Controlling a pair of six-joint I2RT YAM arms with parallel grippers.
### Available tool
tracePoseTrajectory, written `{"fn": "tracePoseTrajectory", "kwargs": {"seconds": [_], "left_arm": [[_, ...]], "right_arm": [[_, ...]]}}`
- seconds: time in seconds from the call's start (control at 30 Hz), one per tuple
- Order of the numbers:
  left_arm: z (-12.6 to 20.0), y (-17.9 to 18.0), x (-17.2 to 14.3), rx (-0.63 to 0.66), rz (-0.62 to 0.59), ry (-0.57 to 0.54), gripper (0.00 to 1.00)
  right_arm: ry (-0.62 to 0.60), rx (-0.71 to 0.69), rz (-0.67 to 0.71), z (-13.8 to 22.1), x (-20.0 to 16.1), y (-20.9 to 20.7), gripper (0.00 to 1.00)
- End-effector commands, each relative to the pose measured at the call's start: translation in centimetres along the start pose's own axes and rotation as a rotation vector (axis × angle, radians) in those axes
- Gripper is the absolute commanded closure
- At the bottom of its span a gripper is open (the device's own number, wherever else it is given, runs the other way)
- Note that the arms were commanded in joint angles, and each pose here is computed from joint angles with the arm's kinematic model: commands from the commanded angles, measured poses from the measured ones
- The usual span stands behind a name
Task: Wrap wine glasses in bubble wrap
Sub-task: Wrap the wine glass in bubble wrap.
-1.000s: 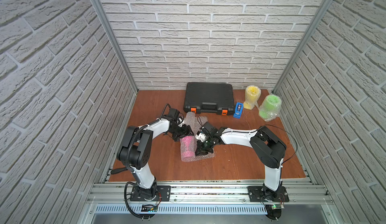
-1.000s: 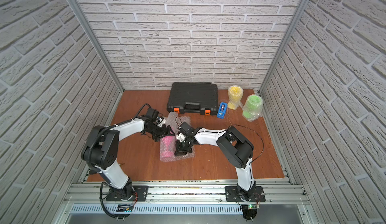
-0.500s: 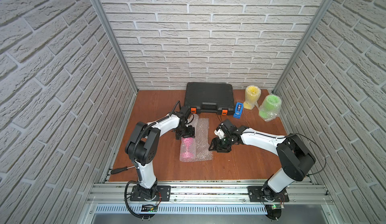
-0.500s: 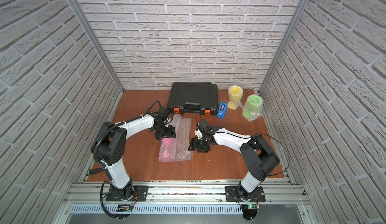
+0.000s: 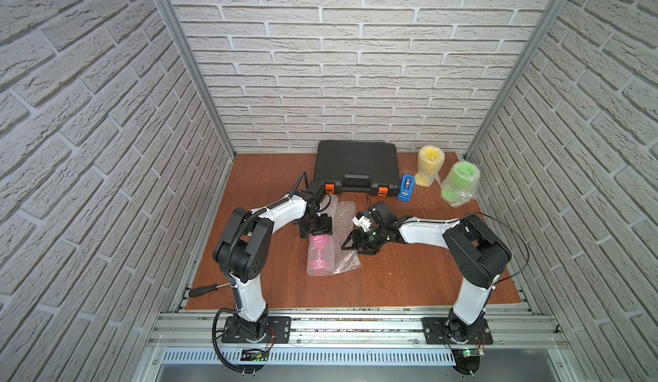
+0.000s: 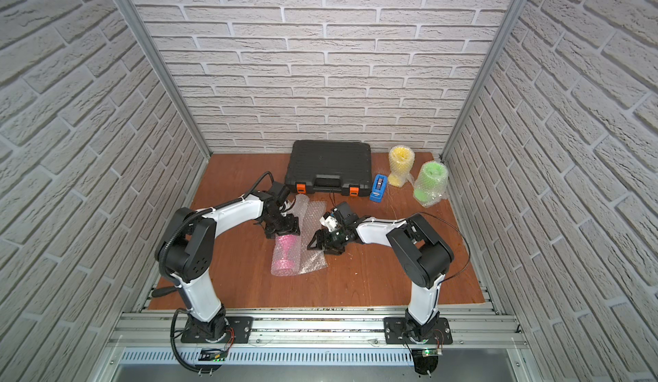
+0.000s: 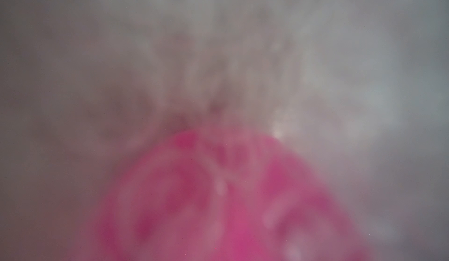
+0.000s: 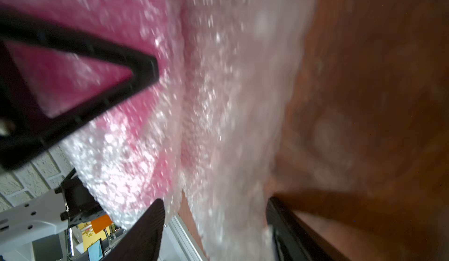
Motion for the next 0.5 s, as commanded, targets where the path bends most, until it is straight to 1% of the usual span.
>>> {"fn": "tracePoseTrajectory", "kwargs": {"seconds": [0.0, 0.07, 0.13, 0.2, 0.23, 0.3, 0.4, 0.47], "left_arm": [[-0.8, 1.1, -1.6, 0.052, 0.04, 0.074, 0.23], [-0.8, 1.0, -1.6, 0.046, 0.039, 0.072, 0.24], [-0.8, 1.0, -1.6, 0.046, 0.04, 0.07, 0.24], [-0.8, 1.0, -1.7, 0.044, 0.043, 0.068, 0.24], [-0.8, 1.0, -1.7, 0.045, 0.046, 0.068, 0.24], [-0.8, 1.1, -1.7, 0.045, 0.05, 0.062, 0.25], [-0.8, 1.2, -1.5, 0.046, 0.062, 0.051, 0.27], [-0.9, 1.1, -1.5, 0.045, 0.069, 0.048, 0.29]], "right_arm": [[-0.029, 0.0, 0.024, -0.4, 1.8, -0.5, 0.36], [-0.009, 0.019, 0.034, -0.3, 1.4, -0.3, 0.4], [-0.016, -0.011, 0.041, 0.0, 1.0, -1.2, 0.41], [0.041, 0.026, 0.029, 0.0, -0.2, -1.3, 0.47], [0.066, 0.045, 0.022, 0.0, -0.8, -1.3, 0.52], [0.093, 0.047, 0.004, 0.1, -2.0, -1.6, 0.63], [0.072, 0.01, -0.009, 0.9, -2.7, -1.9, 0.81], [0.032, -0.017, -0.011, 1.5, -2.7, -1.6, 0.9]]}}
Point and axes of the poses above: each gripper's point midway between its finger pads, its own z axis back along the fingers, its own y axis along the line the jaws close on, x = y × z, the point moved 3 cm from there along z, back along the fingers, and after that the axes turned 13 degrees about -z, right-handed, at the moved point
